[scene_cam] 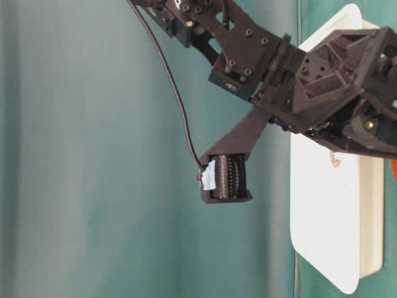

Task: Pick up the tape from a random location and place it into the white case.
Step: 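Lower the right gripper and close it on the red tape roll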

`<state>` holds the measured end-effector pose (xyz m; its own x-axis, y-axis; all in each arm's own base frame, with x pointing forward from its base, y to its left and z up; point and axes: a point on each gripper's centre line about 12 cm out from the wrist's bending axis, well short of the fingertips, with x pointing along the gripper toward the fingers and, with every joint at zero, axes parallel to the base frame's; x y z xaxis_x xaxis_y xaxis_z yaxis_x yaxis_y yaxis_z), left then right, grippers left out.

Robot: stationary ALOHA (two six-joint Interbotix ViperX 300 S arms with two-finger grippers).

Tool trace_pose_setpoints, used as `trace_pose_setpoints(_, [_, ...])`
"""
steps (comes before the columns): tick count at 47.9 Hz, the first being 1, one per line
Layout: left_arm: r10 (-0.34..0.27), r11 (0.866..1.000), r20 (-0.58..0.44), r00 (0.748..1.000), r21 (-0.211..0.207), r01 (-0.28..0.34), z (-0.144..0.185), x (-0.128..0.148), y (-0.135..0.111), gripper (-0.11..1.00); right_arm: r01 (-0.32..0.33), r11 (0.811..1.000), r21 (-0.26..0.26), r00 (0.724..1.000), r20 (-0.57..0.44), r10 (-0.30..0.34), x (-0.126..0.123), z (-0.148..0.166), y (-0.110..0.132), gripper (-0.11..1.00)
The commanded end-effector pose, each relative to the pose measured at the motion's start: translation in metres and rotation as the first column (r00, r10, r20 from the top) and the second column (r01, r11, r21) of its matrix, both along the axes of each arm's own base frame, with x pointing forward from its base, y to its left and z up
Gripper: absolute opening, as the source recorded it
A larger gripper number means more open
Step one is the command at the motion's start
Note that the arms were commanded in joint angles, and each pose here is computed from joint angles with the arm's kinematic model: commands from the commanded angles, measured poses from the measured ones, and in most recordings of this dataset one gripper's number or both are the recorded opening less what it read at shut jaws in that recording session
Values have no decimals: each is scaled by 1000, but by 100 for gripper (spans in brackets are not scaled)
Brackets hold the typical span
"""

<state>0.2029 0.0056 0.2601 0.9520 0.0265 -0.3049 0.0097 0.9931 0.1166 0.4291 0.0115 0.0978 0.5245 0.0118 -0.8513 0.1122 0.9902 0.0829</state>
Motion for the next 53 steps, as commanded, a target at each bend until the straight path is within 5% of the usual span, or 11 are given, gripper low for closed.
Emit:
trace_pose_setpoints(1, [-1, 1000, 18, 1000, -1, 1, 6, 2, 0, 86, 2, 1000, 1, 999, 32, -2, 5, 12, -1, 34])
trace_pose_setpoints(20, [-1, 1000, 18, 1000, -1, 1, 6, 3, 0, 86, 2, 1000, 2, 998, 64, -2, 4, 40, -1, 32])
trace_pose_setpoints(53, [-3, 1000, 15, 1000, -1, 3, 5, 3, -1, 86, -5, 1000, -6, 993, 117, 6, -4, 166, 2, 31])
